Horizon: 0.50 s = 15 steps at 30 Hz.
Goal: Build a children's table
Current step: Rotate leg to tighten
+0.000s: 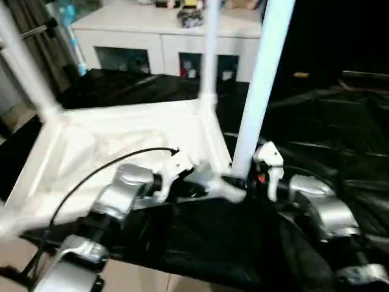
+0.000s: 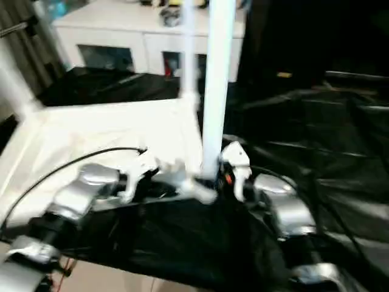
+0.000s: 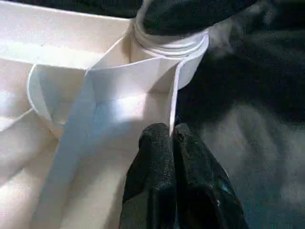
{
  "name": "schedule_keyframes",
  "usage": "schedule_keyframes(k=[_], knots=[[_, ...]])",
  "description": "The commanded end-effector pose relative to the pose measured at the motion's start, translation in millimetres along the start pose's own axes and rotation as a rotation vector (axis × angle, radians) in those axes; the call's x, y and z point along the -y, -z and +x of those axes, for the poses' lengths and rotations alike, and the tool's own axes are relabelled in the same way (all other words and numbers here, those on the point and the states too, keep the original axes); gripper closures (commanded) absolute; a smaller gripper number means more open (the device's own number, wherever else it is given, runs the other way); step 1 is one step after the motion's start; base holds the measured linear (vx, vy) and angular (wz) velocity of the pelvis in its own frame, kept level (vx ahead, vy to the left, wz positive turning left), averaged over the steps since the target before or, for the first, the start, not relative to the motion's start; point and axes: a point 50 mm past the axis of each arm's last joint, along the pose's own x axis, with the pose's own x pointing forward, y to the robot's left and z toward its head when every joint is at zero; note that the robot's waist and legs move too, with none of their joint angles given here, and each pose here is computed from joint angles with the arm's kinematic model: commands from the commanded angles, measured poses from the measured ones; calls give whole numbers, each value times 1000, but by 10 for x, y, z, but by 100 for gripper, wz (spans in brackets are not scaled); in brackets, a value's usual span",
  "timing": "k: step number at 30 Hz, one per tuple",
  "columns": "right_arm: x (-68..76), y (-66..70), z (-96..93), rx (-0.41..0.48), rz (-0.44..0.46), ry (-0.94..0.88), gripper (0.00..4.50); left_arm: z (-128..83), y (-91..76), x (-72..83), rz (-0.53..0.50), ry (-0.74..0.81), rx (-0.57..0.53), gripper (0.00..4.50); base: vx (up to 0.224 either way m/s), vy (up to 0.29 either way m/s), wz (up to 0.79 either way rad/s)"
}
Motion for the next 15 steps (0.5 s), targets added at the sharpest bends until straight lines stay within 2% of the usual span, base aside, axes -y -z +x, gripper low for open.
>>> schedule_keyframes(k=[1, 3, 7, 9, 11, 15], knots=[[-416, 327, 268, -120, 110, -130, 247, 165, -166, 29, -5, -66, 45, 450, 0, 0, 0], [-407, 344, 364, -132, 119, -14, 247, 259, -206, 85, -11, -63, 53, 450, 0, 0, 0], [-406, 332, 423, -113, 140, 30, 247, 306, -247, 142, -1, -44, 66, 450, 0, 0, 0], [-426, 295, 443, -88, 176, 8, 195, 292, -257, 147, 12, -38, 70, 450, 0, 0, 0], [-455, 252, 453, -66, 191, -34, 177, 261, -242, 139, 25, -32, 70, 450, 0, 0, 0], [-453, 200, 401, -61, 94, -106, 161, 210, -211, 124, 57, 0, 66, 450, 0, 0, 0]])
